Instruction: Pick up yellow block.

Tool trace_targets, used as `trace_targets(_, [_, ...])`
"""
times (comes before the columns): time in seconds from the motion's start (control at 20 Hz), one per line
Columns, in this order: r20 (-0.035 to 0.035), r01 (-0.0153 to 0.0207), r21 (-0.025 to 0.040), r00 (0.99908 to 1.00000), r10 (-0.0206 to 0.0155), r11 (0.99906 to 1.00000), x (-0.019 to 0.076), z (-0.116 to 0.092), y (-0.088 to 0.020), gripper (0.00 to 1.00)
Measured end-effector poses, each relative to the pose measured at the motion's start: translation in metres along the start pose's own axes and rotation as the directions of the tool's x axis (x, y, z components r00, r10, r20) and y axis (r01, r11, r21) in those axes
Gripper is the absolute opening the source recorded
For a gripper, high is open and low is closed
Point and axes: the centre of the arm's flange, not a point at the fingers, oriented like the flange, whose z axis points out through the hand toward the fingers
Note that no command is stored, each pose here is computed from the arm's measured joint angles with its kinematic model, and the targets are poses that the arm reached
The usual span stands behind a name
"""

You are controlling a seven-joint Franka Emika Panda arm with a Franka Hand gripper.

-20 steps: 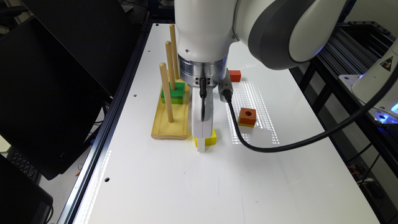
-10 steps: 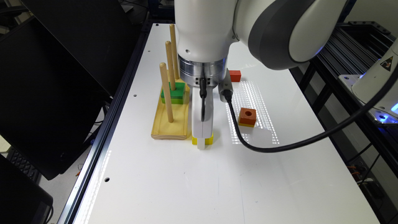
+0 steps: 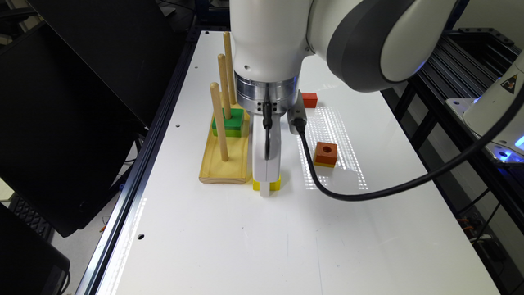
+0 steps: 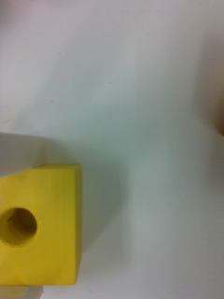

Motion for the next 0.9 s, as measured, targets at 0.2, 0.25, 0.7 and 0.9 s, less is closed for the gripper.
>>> trace_targets(0.2, [0.0000,0.0000,0.0000,1.000000,0.0000,1.000000,0.0000,0.0000,0.0000,1.00])
trace_targets(0.25, [0.0000,0.0000,0.0000,1.000000,0.0000,1.000000,0.0000,0.0000,0.0000,1.00])
trace_targets(0.7, [0.0003,-0.0001,0.0002,1.000000,0.0001,1.000000,0.0000,0.0000,0.0000,0.00])
trace_targets(0.9, [0.0003,-0.0001,0.0002,1.000000,0.0001,1.000000,0.0000,0.0000,0.0000,0.00])
